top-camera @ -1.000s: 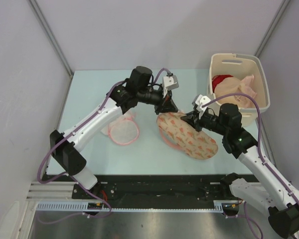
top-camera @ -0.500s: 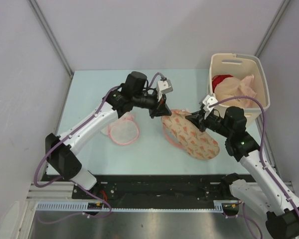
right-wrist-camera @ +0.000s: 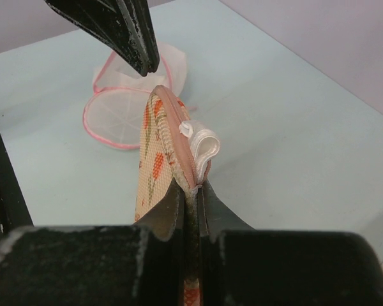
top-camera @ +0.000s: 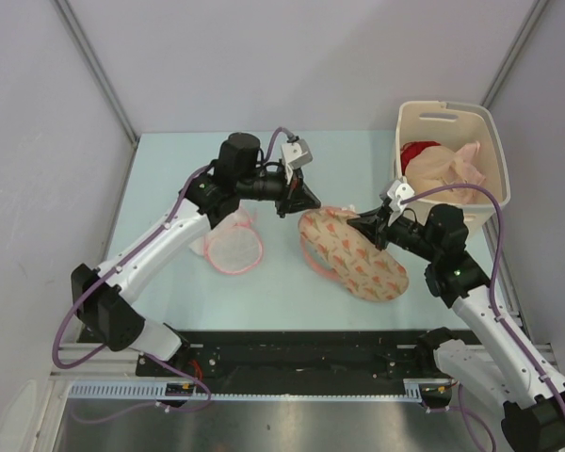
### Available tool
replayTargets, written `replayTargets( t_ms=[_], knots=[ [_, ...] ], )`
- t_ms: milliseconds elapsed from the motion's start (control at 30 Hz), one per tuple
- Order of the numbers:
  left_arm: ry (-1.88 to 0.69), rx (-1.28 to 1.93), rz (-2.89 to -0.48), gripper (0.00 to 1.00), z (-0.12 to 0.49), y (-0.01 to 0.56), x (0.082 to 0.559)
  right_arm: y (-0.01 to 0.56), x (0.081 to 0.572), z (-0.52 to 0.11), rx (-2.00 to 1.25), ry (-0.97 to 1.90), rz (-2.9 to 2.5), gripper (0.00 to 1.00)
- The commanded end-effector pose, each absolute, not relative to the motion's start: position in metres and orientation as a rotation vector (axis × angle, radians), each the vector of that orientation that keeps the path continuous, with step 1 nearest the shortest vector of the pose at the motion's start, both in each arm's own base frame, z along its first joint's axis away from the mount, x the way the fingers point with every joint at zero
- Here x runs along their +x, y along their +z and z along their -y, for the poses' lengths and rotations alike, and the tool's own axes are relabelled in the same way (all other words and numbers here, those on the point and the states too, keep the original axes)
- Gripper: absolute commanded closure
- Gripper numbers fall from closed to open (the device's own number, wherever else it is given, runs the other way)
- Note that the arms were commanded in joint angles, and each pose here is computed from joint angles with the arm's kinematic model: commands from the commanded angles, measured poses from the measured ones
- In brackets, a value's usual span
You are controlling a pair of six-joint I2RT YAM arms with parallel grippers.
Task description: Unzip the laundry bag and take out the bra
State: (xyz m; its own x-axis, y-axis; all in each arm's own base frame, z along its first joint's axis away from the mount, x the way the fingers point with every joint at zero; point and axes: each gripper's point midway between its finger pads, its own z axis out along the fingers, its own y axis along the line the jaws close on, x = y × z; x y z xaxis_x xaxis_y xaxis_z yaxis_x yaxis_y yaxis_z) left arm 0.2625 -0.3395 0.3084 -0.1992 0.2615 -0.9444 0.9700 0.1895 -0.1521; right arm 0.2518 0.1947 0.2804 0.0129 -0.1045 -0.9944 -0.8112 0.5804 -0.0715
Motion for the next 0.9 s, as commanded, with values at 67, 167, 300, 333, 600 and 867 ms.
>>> replayTargets(
  t_ms=[67,167,300,333,600,867],
  knots=[
    [-1.166,1.191,-1.500,0.76,0.354,0.349,0.260,0.300,0.247,-0.198,-0.834,0.682,-1.397,1.00],
    [-1.153,1.225,-1.515,0.62,0.363,0.345,0.261,0.298,0.246,-0.198,-0.839,0.683,-1.403,1.00],
    [-1.139,1.266,-1.527,0.59,0.371,0.340,0.256,0.297,0.246,-0.199,-0.847,0.688,-1.402,1.00],
    [-1.136,1.278,-1.524,0.59,0.373,0.338,0.256,0.297,0.245,-0.200,-0.850,0.691,-1.399,1.00],
    [-1.136,1.394,-1.556,0.56,0.380,0.320,0.250,0.300,0.247,-0.204,-0.850,0.714,-1.386,1.00],
    [-1.123,1.421,-1.550,0.59,0.382,0.320,0.250,0.298,0.249,-0.206,-0.854,0.718,-1.385,1.00]
  ],
)
